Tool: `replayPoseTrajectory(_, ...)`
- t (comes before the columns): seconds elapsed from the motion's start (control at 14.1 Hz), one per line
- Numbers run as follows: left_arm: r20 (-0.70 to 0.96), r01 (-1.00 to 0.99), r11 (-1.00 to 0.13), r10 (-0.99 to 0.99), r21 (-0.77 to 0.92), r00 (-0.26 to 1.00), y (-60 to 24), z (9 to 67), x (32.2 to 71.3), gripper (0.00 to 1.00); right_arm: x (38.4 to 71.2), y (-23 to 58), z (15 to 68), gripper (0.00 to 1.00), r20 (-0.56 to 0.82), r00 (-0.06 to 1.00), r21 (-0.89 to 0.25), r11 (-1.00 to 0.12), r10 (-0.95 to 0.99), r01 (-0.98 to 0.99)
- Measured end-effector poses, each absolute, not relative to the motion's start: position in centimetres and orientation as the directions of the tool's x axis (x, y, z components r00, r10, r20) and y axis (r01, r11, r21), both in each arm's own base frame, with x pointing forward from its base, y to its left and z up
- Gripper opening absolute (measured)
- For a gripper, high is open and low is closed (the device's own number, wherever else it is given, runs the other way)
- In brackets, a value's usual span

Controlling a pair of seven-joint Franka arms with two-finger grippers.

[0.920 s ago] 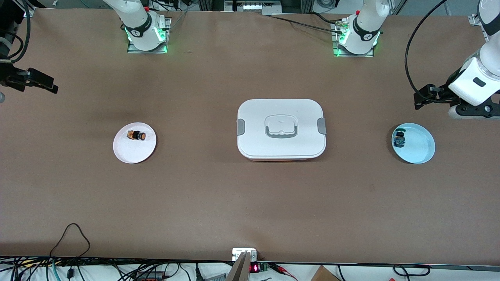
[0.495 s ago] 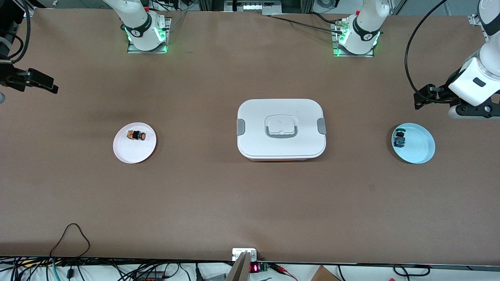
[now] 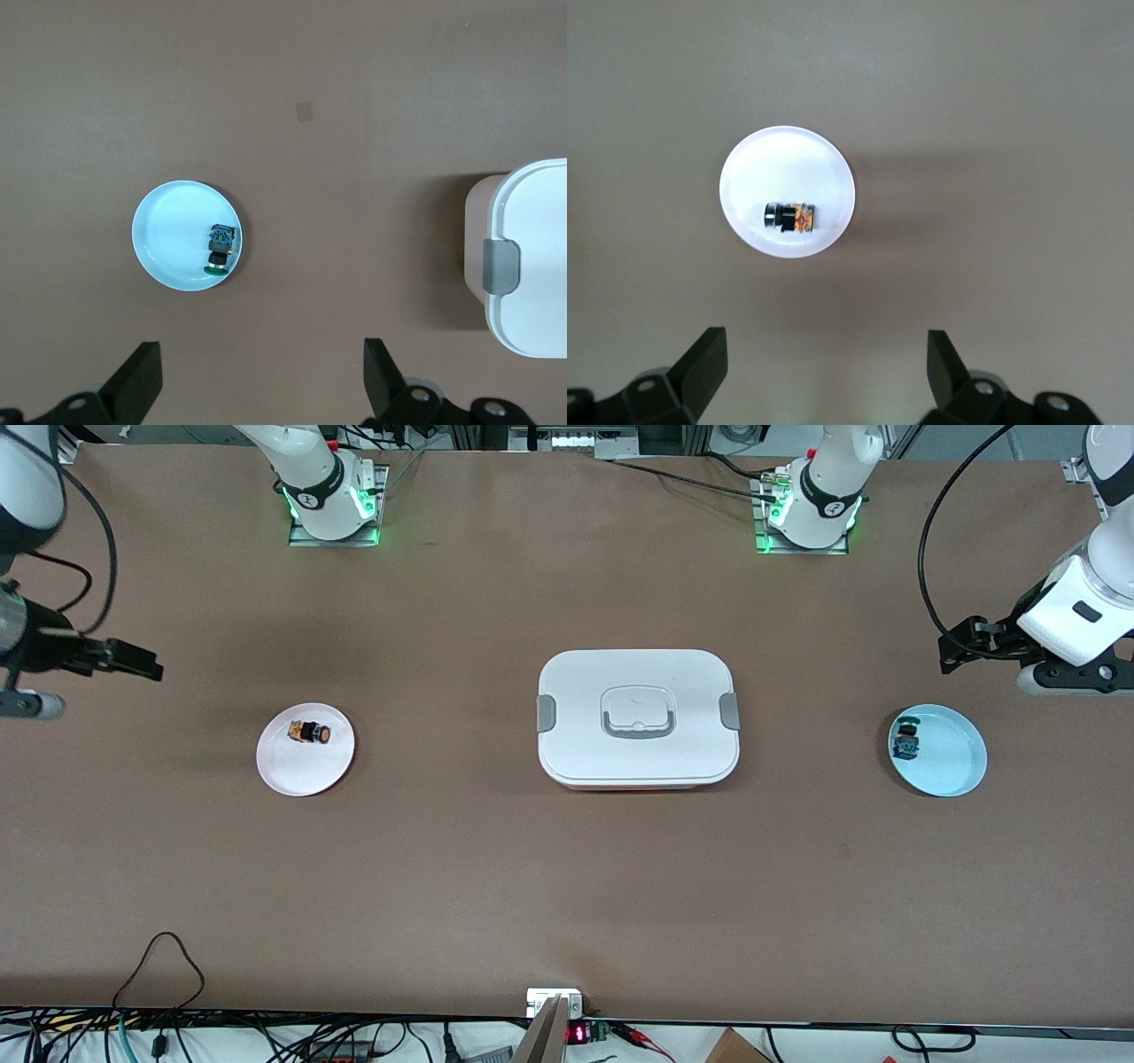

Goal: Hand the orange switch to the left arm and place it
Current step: 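Move the right gripper down toward the orange switch on the white plate, then lower the right gripper and close it on the orange switch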

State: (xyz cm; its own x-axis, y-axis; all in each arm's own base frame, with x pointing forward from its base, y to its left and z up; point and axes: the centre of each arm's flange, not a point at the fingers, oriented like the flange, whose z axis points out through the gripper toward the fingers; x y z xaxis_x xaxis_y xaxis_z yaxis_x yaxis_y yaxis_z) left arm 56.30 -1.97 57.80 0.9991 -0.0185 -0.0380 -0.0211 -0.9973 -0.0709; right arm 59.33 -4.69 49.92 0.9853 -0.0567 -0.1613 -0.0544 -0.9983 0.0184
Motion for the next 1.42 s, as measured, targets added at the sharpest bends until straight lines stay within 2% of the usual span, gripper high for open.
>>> replayPoseTrajectory(0.21,-0.038,-0.021,-0.997,-0.018,-0.071,0.999,-2.0,57.8,56.3,1.00,60.5,-4.1,42.8,1.00,-0.150,0.988,0.024,-0.999,-0.045,-0.042)
replayPoseTrajectory(0.57,-0.038,-0.021,-0.997,-0.018,-0.071,0.999,-2.0,57.8,56.3,1.00,57.4,0.4,31.3,1.00,-0.108,0.994,0.026,-0.999,0.026,0.029)
replayPoseTrajectory(0.85,-0.038,-0.021,-0.997,-0.018,-0.071,0.999,-2.0,57.8,56.3,1.00,55.4,4.1,27.7,1.00,-0.098,0.992,0.027,-0.996,0.080,0.083)
replayPoseTrajectory(1.42,-0.038,-0.021,-0.997,-0.019,-0.071,0.999,-2.0,57.8,56.3,1.00,54.3,3.5,22.8,1.00,-0.100,0.992,0.035,-0.996,0.073,0.077)
